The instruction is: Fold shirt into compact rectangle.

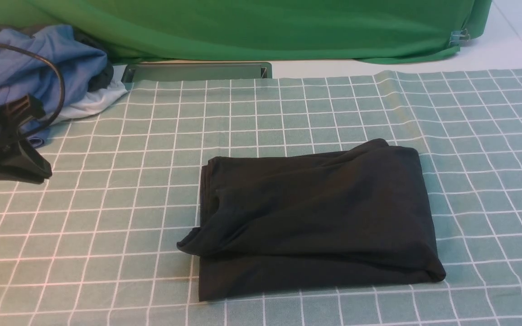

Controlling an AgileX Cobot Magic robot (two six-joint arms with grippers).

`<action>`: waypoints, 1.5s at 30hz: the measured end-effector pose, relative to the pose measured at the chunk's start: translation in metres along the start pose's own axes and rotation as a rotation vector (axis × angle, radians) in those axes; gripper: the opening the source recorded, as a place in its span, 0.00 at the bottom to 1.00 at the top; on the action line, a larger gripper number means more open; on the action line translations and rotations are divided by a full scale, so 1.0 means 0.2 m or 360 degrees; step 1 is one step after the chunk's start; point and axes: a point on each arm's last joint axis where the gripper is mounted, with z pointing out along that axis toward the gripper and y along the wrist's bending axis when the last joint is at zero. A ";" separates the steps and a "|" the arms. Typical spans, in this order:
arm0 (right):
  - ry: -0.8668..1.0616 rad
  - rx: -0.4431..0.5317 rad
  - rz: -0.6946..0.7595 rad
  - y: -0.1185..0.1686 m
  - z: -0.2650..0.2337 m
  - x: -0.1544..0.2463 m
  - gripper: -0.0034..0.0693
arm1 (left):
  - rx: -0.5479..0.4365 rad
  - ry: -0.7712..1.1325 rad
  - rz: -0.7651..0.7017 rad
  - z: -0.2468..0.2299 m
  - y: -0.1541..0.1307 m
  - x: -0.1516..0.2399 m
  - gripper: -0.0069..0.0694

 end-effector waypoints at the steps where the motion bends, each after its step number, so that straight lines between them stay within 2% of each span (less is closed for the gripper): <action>1: 0.0005 0.0008 -0.0012 0.00 0.00 0.01 0.18 | 0.0000 -0.0001 -0.0002 0.00 0.00 0.00 0.14; 7: 0.0064 0.0042 -0.0146 -0.01 0.00 0.02 0.20 | -0.0020 -0.0007 0.0004 0.00 0.01 0.00 0.14; 17: 0.0074 0.0043 -0.0154 -0.01 0.00 0.03 0.23 | -0.0063 0.0150 0.0032 -0.01 0.01 0.05 0.14; 22: 0.0078 0.0043 -0.0156 -0.01 0.00 0.03 0.25 | -0.0065 0.0063 0.0068 -0.13 -0.02 0.12 0.14; 26: 0.0078 0.0043 -0.0157 -0.01 0.00 0.03 0.26 | -0.0034 -0.0082 0.0132 -0.26 -0.08 0.23 0.14; 27: 0.0078 0.0043 -0.0157 -0.01 0.00 0.03 0.27 | 0.0009 -0.0162 0.0172 -0.33 -0.10 0.33 0.14; 29: 0.0081 0.0043 -0.0157 -0.01 0.00 0.03 0.28 | 0.0059 -0.0206 0.0184 -0.35 -0.12 0.40 0.14; 31: 0.0082 0.0043 -0.0157 -0.01 0.00 0.03 0.29 | 0.0219 -0.0373 0.0168 -0.37 -0.15 0.58 0.14; 32: 0.0082 0.0043 -0.0157 -0.01 0.00 0.03 0.29 | 0.0221 -0.0393 0.0178 -0.39 -0.15 0.60 0.14; 33: 0.0082 0.0043 -0.0157 -0.01 0.00 0.03 0.30 | 0.0313 -0.0486 0.0191 -0.37 -0.16 0.71 0.14; 35: 0.0082 0.0043 -0.0157 -0.01 0.00 0.03 0.30 | 0.0416 -0.0680 0.0321 -0.34 -0.14 0.87 0.14; 36: 0.0082 0.0043 -0.0157 -0.01 0.00 0.03 0.30 | 0.0420 -0.0696 0.0334 -0.34 -0.14 0.89 0.14; 38: 0.0082 0.0043 -0.0157 -0.01 0.00 0.03 0.30 | 0.0424 -0.0901 0.0466 -0.30 -0.11 1.05 0.14; 45: 0.0082 0.0043 -0.0157 -0.01 0.00 0.03 0.34 | 0.0427 -0.1464 0.0417 -0.37 -0.07 1.19 0.14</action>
